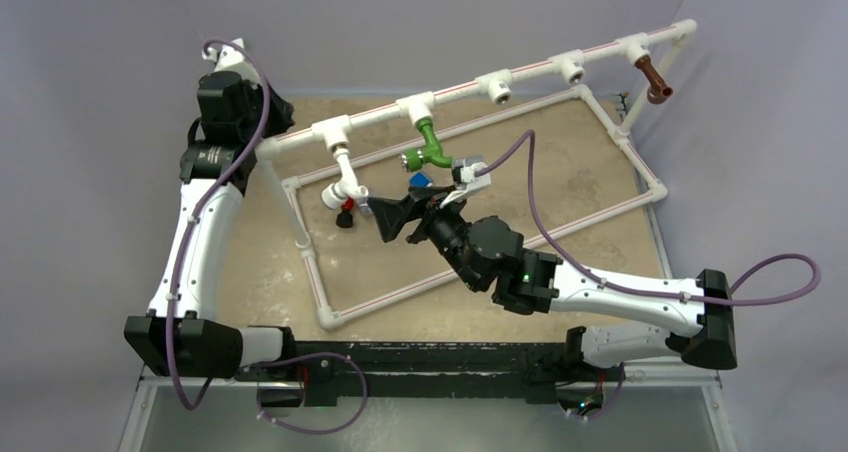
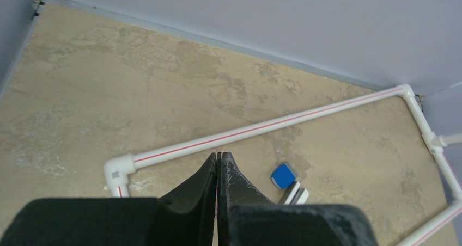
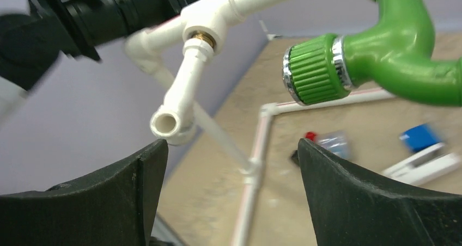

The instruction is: Install the water faucets

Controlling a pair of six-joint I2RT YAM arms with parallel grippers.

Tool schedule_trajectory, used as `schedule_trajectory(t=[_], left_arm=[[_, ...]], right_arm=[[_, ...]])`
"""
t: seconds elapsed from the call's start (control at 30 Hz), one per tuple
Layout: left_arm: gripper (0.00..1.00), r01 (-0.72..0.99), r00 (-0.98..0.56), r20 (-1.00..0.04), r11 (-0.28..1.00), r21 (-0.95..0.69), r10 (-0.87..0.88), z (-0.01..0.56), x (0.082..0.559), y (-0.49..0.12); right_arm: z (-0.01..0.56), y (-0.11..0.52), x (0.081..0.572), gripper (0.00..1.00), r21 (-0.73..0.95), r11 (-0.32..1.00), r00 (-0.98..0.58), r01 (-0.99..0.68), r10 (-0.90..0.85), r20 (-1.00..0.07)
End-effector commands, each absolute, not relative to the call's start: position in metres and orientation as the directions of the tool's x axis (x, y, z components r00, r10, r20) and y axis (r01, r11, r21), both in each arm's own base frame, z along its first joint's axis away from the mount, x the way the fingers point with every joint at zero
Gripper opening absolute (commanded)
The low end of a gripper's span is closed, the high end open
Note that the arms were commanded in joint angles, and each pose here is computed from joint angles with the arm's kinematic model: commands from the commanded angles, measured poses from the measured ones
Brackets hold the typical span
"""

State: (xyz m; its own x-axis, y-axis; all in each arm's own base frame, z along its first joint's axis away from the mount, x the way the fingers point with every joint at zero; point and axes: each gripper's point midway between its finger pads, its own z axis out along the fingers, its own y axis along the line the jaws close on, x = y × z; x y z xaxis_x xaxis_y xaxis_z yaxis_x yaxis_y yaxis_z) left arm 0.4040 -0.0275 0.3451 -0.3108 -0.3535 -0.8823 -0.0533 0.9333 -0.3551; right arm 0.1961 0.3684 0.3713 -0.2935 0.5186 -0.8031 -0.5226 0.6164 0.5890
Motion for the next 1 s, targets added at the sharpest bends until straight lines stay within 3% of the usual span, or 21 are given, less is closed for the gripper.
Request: schedule_trajectory(t=[0.0,0.13,0.27,0.37,0.5,0.7,0.97], left_arm=[[0.00,-0.034,-0.397,-0.863,0.944,-0.327,-0.313,0.338,0.393,-0.054],[0.00,-0.036,-0.398,-0.876,0.959,-0.281,-0.272,0.342,0.392,-0.064],[0.00,-0.049,-0.403,-0.878,0.964,-0.260,-0.258,0.339,0.389,-0.066],[0.00,-0.063,-0.403,-0.880,0.967,-0.247,-0.251,0.334,0.386,-0.064],[0.00,-0.087,-0.413,-0.873,0.966,-0.244,-0.258,0.321,0.381,-0.061],[0.00,-0.096,-0.395,-0.881,0.965,-0.242,-0.260,0.327,0.378,-0.058],[0.00,-0.094,-0.359,-0.897,0.966,-0.239,-0.257,0.343,0.377,-0.055]], right_arm=[[0.381,0.353,0.201,0.89,0.170,0.755,-0.024,-0.633,0.200,-0.980],[0.381,0.353,0.197,0.89,-0.120,0.726,0.151,-0.677,-0.022,-0.988],[0.387,0.354,0.186,0.89,-0.375,0.648,0.338,-0.663,-0.187,-0.922],[0.389,0.357,0.177,0.89,-0.581,0.567,0.498,-0.584,-0.316,-0.808],[0.389,0.351,0.179,0.93,-0.843,0.445,0.660,-0.304,-0.539,-0.523],[0.415,0.351,0.184,0.94,-0.949,0.314,0.724,0.043,-0.664,-0.187],[0.426,0.380,0.180,0.94,-0.970,0.140,0.743,0.197,-0.667,0.054]])
